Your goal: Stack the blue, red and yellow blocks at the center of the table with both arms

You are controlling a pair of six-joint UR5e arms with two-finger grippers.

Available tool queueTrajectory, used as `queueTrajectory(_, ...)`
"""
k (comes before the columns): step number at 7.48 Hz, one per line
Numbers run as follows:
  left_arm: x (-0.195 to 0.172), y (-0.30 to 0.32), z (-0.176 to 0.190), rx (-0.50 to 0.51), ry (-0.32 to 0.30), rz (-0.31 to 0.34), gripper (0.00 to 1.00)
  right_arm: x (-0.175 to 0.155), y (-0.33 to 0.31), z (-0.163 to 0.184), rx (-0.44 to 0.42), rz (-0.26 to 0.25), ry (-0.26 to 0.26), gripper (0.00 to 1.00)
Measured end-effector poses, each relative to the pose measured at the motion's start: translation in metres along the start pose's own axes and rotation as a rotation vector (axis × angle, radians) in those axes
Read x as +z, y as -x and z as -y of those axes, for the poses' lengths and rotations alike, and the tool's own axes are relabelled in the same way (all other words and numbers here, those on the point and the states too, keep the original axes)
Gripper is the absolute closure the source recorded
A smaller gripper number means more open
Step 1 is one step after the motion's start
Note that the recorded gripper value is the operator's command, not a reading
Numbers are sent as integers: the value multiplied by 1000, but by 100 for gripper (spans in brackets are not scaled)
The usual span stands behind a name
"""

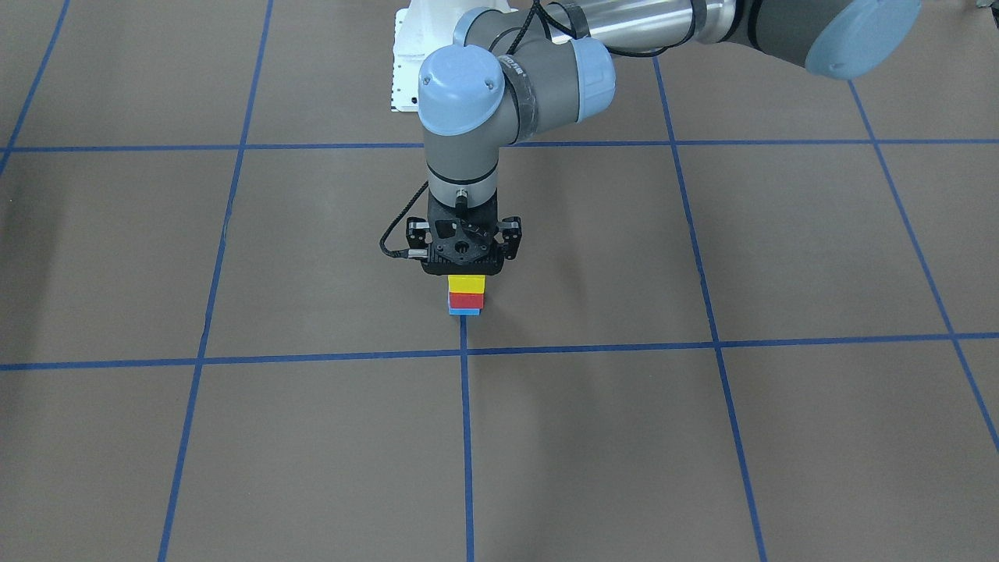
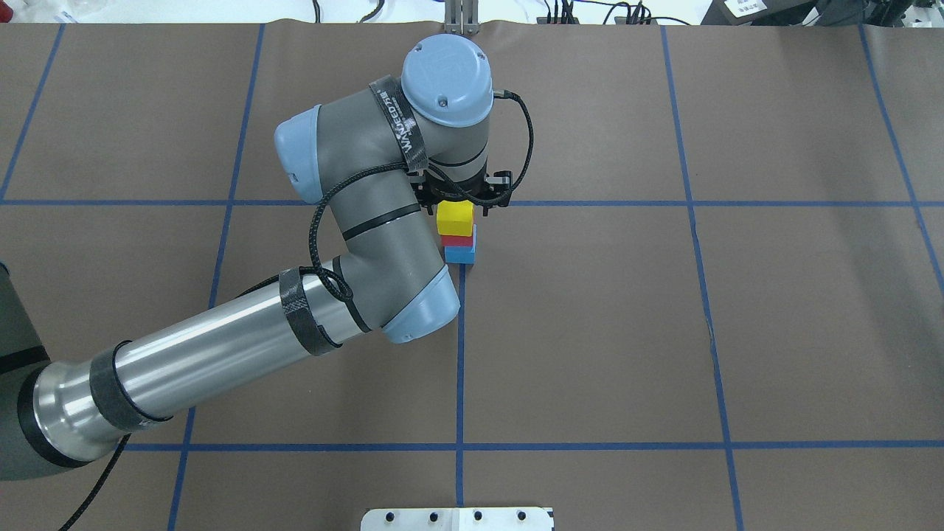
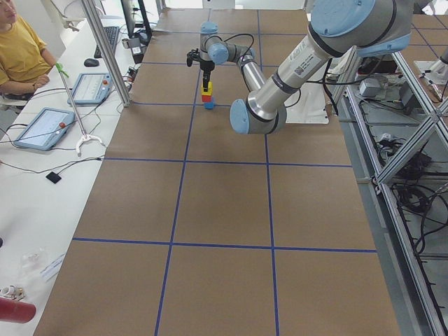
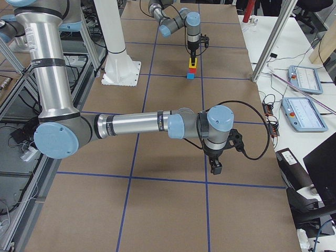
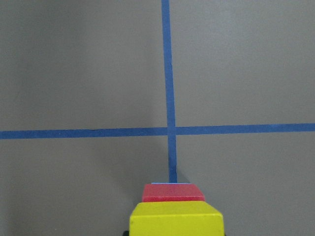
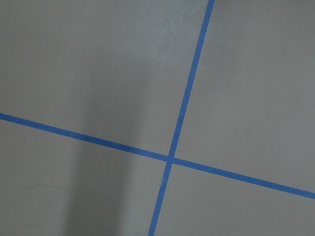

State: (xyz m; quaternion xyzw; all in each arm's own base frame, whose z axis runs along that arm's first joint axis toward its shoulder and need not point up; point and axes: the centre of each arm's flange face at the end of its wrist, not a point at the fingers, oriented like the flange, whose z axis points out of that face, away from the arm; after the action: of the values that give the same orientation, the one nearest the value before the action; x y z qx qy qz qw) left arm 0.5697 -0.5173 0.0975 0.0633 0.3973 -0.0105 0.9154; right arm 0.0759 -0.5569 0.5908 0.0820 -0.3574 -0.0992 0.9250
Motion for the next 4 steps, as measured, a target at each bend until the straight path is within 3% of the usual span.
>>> queueTrajectory(2, -19, 6, 6, 4, -18, -22, 0, 0, 0, 0, 0, -1, 1, 0)
queueTrajectory(4, -66, 83, 25, 62, -18, -19, 0, 0, -1, 0, 1, -1, 1, 0)
